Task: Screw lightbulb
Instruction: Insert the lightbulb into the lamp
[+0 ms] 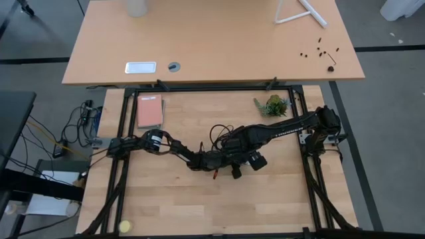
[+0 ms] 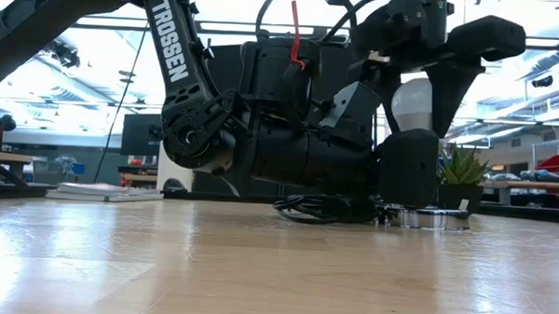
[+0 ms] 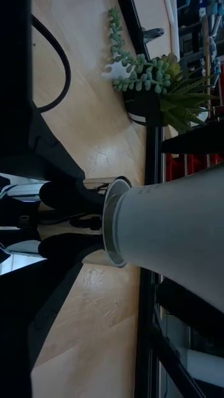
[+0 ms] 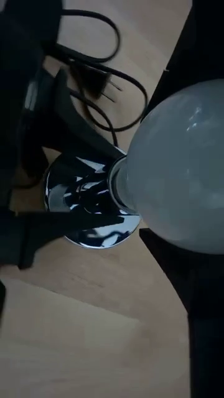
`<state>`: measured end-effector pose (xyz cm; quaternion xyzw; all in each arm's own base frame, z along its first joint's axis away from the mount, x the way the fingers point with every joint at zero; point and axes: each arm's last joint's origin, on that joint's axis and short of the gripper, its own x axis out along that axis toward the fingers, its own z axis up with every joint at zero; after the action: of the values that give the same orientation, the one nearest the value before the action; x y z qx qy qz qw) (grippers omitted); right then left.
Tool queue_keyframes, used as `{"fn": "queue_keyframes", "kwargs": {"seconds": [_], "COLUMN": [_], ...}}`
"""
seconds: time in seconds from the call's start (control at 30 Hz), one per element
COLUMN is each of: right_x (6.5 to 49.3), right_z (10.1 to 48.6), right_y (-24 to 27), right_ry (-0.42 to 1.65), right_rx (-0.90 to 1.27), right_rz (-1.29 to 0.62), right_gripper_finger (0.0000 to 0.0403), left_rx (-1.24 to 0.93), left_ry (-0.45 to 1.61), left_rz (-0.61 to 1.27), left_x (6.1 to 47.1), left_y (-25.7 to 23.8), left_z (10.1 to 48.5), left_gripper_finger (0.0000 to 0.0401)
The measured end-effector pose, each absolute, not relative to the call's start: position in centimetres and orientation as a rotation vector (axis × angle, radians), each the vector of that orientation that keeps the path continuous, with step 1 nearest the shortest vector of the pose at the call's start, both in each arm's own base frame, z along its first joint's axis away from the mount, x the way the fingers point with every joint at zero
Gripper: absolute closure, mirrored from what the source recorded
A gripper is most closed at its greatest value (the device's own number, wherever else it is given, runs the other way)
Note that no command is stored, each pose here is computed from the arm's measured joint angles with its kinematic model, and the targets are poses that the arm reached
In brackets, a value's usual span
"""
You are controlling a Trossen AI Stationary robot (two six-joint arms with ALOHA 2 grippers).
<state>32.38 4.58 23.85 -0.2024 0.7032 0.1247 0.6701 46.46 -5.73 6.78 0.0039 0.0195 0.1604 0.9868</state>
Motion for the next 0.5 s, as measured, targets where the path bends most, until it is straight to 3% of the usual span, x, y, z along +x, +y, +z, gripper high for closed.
{"fn": "queue_keyframes", "kwargs": {"seconds": [0.33, 0.5], "right_x": [32.36, 32.4], "right_z": [23.87, 23.88], "right_y": [4.58, 4.59], "right_ry": [1.589, 1.547], "right_rx": [-0.07, 0.183], "right_rz": [-0.114, -0.367], "right_gripper_finger": [0.0122, 0.0136], "left_rx": [0.009, 0.009], "left_ry": [0.042, 0.043], "left_rz": [0.322, 0.322], "left_x": [46.46, 46.46], "left_y": [-5.73, -5.73], "left_z": [6.75, 6.74], "left_gripper_finger": [0.0201, 0.0201]}}
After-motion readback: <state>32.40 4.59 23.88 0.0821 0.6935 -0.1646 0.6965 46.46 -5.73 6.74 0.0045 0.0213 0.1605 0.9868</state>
